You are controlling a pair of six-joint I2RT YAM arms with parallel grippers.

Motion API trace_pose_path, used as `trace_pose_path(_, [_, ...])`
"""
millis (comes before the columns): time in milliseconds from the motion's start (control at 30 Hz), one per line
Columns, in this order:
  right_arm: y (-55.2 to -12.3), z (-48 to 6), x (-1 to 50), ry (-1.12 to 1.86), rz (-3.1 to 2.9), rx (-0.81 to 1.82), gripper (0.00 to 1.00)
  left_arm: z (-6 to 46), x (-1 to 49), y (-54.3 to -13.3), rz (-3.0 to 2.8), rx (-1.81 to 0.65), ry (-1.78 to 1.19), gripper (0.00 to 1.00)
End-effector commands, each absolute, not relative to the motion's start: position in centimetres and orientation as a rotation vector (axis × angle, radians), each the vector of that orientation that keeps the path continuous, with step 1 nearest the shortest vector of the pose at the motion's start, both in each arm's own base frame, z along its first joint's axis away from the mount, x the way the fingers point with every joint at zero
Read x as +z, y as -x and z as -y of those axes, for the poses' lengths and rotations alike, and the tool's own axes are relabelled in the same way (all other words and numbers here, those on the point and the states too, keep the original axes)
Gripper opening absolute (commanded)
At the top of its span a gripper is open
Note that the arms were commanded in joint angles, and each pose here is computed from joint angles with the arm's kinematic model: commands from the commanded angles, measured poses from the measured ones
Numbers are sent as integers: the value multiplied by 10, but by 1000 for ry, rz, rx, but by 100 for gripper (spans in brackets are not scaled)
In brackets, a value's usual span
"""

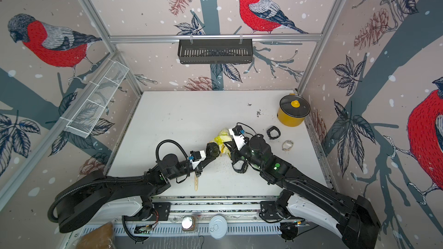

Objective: Wipe the watch dial
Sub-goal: Wipe the dirt from the watch dial.

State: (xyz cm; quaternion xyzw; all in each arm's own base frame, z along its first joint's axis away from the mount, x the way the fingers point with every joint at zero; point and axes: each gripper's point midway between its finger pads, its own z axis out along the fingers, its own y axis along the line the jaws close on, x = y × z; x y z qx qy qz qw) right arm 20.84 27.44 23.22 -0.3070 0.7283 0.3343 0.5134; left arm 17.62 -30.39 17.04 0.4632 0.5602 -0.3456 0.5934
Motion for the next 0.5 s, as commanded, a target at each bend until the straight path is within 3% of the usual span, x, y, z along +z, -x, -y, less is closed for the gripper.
trace_pose_path(0, [-200, -291, 250, 780, -1648, 839, 3, 304, 189, -179, -1250, -822, -1020, 0])
trace_pose_path(467, [-175, -311, 236, 773, -1611, 900, 2, 304, 204, -170, -1199, -904, -988, 0])
